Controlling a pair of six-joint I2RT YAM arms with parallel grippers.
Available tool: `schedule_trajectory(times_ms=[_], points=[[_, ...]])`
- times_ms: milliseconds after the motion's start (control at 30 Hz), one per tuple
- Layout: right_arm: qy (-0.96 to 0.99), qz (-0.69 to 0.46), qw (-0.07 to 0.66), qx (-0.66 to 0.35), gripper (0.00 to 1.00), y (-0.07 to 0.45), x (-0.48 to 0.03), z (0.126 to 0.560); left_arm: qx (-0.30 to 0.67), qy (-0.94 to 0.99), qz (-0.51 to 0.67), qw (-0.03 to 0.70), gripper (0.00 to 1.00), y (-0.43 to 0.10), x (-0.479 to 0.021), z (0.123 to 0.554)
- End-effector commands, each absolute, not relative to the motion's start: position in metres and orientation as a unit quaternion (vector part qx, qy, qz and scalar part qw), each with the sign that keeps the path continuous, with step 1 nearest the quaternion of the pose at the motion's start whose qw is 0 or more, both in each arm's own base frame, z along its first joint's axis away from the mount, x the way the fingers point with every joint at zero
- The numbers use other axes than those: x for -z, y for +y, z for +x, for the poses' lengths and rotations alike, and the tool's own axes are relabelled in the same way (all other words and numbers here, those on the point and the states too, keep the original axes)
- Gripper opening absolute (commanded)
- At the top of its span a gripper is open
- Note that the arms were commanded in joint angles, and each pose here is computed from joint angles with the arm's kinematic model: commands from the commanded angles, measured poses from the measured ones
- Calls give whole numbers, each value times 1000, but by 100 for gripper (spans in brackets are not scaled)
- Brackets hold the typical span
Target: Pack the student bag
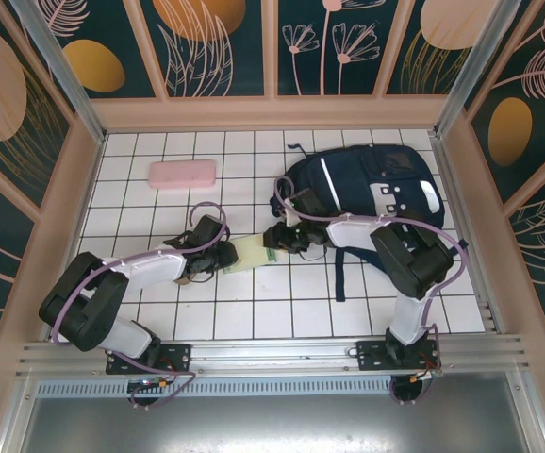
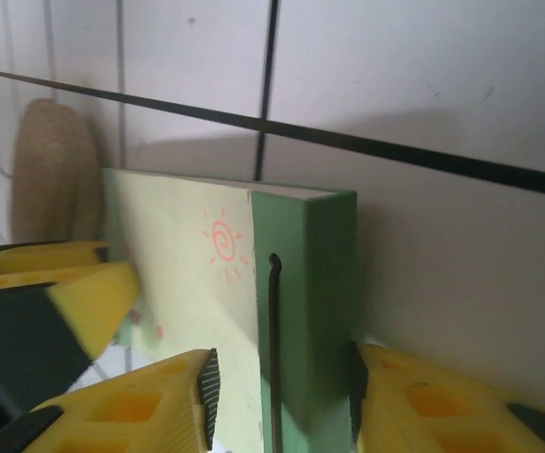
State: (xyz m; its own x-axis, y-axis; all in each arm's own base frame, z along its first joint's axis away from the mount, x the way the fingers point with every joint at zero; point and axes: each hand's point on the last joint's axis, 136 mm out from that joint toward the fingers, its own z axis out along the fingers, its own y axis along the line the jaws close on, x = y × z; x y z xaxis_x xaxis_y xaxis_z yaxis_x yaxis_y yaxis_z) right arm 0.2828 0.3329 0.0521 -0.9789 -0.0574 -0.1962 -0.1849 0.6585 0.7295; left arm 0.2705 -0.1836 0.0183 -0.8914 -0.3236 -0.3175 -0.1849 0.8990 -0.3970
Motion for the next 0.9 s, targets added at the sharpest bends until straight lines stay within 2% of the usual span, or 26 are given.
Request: schedule_trajectory(times_ms=[0,100,467,767,867], points=[[818,-146,76,-551,42,371,-142,259,173,965,-127,149,35,-182,5,251],[826,-148,80,-538,42,367,-140,260,172,966,-125,150,35,-182,5,251],[873,-162,53,-456,41,367,-78,261,184,964,-122,150,35,-187,2,252],[845,-188,91,-492,40,377,-107,264,189,964,-115,148,35,-189,2,252],[859,-169,84,-476,33,371,-98,270,187,964,-114,153,35,-189,0,253]])
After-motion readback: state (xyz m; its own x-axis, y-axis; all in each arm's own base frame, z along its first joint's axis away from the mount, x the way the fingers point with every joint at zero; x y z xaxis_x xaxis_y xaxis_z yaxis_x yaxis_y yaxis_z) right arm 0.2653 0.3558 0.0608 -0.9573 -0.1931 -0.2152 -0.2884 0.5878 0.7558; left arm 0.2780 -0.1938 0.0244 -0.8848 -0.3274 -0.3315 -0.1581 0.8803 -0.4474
